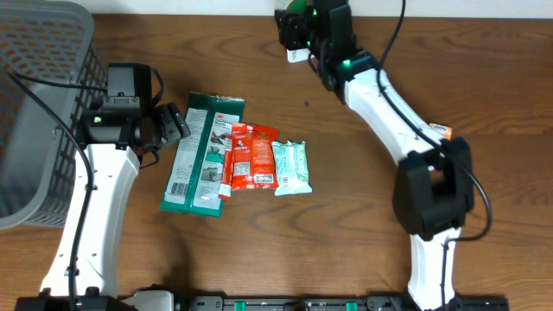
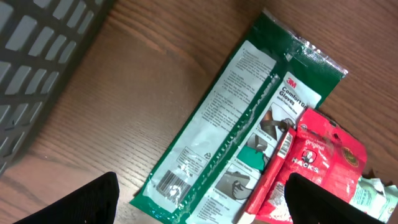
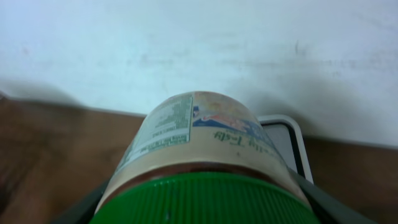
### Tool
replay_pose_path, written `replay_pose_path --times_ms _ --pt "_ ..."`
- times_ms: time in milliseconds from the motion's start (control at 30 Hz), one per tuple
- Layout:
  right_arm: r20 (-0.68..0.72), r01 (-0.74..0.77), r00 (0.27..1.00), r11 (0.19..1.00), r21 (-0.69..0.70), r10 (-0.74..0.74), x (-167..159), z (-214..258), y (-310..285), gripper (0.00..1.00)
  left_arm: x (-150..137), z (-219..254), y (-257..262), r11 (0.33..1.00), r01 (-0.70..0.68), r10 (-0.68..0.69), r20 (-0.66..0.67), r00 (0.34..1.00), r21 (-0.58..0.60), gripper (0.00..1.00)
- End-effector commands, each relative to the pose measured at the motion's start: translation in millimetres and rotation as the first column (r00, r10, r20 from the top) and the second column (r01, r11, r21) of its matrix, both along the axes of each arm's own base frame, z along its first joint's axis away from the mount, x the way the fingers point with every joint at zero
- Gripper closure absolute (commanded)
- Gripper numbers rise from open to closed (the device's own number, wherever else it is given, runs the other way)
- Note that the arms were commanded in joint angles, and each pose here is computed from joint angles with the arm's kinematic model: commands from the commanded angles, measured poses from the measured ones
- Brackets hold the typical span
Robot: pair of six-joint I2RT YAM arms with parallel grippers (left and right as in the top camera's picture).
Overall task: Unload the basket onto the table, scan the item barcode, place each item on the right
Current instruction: 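Hold the jar's label against the white scanner with the right gripper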
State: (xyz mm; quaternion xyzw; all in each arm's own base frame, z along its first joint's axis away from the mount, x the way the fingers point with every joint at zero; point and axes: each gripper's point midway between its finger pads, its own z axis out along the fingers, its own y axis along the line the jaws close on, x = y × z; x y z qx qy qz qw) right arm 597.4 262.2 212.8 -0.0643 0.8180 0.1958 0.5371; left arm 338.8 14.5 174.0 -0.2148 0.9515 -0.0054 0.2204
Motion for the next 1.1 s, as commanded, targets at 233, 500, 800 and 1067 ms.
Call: replay_pose_path --times_ms 233,500,800,1067 --pt "0.086 0.163 0.980 0.970 0.182 -0.180 46 -38 -14 0.99 0 5 2 1.000 0.004 -0.004 0.012 1.000 0.009 0.15" --pt "0.087 0.200 0.968 0.931 0.305 -0.236 63 -64 -29 0.99 0 5 2 1.000 0.004 -0.004 0.012 1.000 0.009 0.15" --pt "0.121 0.197 0.961 0.924 0.327 -0.247 69 -68 -36 0.99 0 5 2 1.000 0.004 -0.004 0.012 1.000 0.009 0.15" --pt "0.128 0.194 0.960 0.924 0.331 -0.248 69 -66 -36 0.99 0 5 2 1.000 0.004 -0.004 0.012 1.000 0.009 0.15"
